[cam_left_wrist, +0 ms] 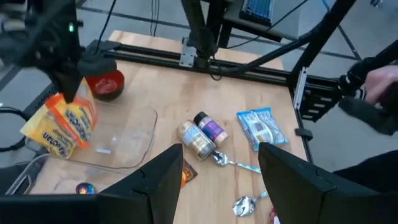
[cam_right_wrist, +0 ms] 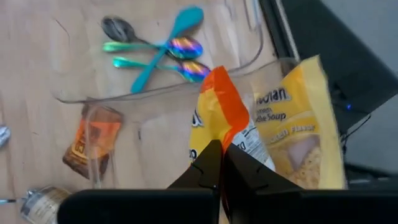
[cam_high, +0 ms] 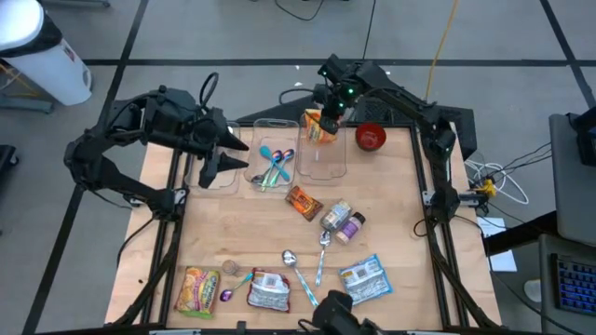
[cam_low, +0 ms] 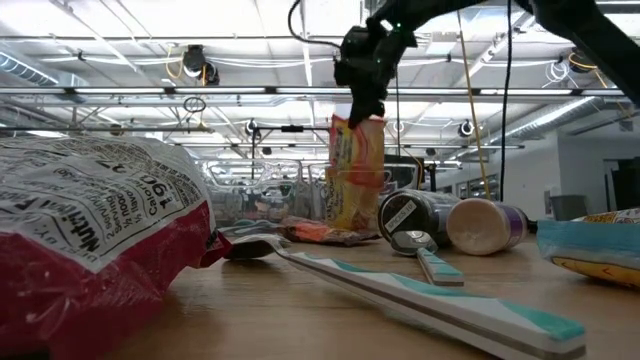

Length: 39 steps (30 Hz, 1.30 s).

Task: Pick & Place Food Item
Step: Put the orange noodle pack into the right transparent bin

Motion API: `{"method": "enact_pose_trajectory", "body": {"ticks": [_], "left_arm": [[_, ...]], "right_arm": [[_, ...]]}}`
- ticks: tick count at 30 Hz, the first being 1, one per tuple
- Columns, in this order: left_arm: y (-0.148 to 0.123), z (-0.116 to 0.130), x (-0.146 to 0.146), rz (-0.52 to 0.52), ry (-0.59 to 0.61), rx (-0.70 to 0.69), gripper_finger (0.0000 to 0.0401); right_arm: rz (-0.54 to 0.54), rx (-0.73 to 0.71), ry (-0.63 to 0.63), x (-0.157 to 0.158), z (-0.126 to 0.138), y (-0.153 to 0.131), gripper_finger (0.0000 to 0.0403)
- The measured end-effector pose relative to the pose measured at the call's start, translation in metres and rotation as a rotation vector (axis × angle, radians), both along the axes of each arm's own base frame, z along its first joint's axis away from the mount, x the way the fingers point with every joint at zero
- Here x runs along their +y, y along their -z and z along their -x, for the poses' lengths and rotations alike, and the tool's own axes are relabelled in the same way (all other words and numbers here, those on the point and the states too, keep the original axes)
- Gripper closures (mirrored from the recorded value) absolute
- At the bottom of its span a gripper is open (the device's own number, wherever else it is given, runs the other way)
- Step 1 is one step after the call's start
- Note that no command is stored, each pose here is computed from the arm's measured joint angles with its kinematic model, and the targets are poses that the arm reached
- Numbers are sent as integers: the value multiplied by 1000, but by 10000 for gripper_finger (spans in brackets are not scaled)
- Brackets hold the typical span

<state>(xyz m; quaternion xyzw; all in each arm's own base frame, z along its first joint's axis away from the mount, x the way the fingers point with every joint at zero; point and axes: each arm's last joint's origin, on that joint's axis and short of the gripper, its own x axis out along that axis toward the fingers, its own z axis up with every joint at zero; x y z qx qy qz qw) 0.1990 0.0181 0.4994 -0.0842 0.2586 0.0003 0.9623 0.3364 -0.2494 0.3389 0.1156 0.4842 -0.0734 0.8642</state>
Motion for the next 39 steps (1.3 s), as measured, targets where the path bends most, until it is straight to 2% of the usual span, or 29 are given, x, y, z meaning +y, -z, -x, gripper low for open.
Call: {"method": "enact_pose_trajectory", "body": {"ticks": [13, 22, 26, 31, 39], "left_arm": [[0, -7, 0, 18, 39, -24, 183], [6, -22, 1, 6, 47, 4, 183], [10, -32, 2, 2, 52, 17, 183], [14, -40, 3, 3, 53, 33, 183], [14, -40, 3, 12, 48, 33, 183]], "right_arm": [[-25, 85, 28, -22, -13, 42, 403], [24, 70, 25, -26, -16, 42, 403], [82, 119, 19, -23, -19, 48, 403], [45, 165, 6, -19, -19, 65, 403], [75, 142, 50, -23, -22, 70, 403]]}}
